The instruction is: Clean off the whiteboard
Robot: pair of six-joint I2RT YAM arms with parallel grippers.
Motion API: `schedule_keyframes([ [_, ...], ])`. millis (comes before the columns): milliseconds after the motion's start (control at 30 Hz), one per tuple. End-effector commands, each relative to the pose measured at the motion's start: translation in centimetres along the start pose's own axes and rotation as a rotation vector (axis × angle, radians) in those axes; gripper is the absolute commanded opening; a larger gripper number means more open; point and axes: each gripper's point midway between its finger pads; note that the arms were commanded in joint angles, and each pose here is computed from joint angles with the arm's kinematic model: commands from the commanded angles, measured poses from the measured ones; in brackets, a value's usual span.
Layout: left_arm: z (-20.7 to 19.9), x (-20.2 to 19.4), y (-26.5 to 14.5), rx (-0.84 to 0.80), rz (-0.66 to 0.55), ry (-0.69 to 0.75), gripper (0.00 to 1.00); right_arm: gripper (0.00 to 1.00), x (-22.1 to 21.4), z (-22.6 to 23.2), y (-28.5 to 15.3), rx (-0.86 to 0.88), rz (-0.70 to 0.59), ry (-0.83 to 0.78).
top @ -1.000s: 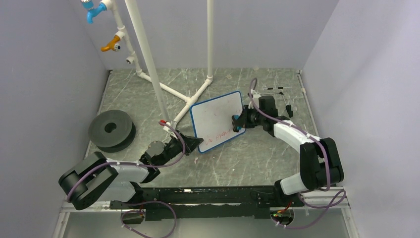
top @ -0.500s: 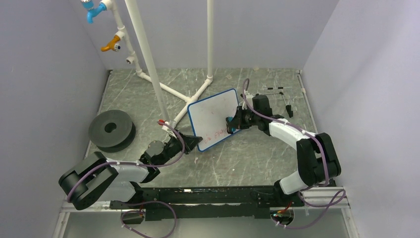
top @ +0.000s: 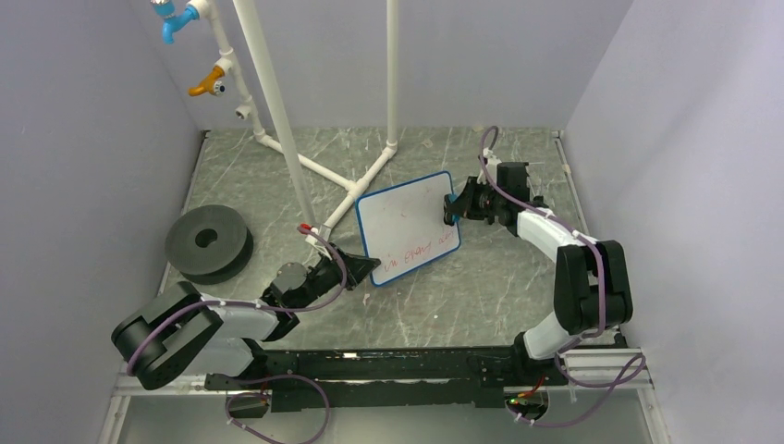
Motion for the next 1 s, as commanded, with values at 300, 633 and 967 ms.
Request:
schedule_keyframes([
  [300,-5.4,4.7,0.2,-0.218,-0.157,0.039,0.0,0.0,-4.0,3.0,0.4,0.083,0.129,-0.055],
  [633,-5.4,4.8,-0.1,-0.22,-0.159,0.042,0.0,0.0,-7.0,1.4,0.8,0.042,0.197,0.037],
  [967,-5.7,4.7,-0.1,-0.236,-0.156,0.04,0.0,0.0,0.1,-1.0,1.9,-0.041,0.048,0.047],
])
Point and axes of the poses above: each gripper's point midway between its finger pads, its own y axis out along the fingers, its own z axis along the line the jaws close on, x = y × z, and after that the axes turned 7 degrees about y, right-handed
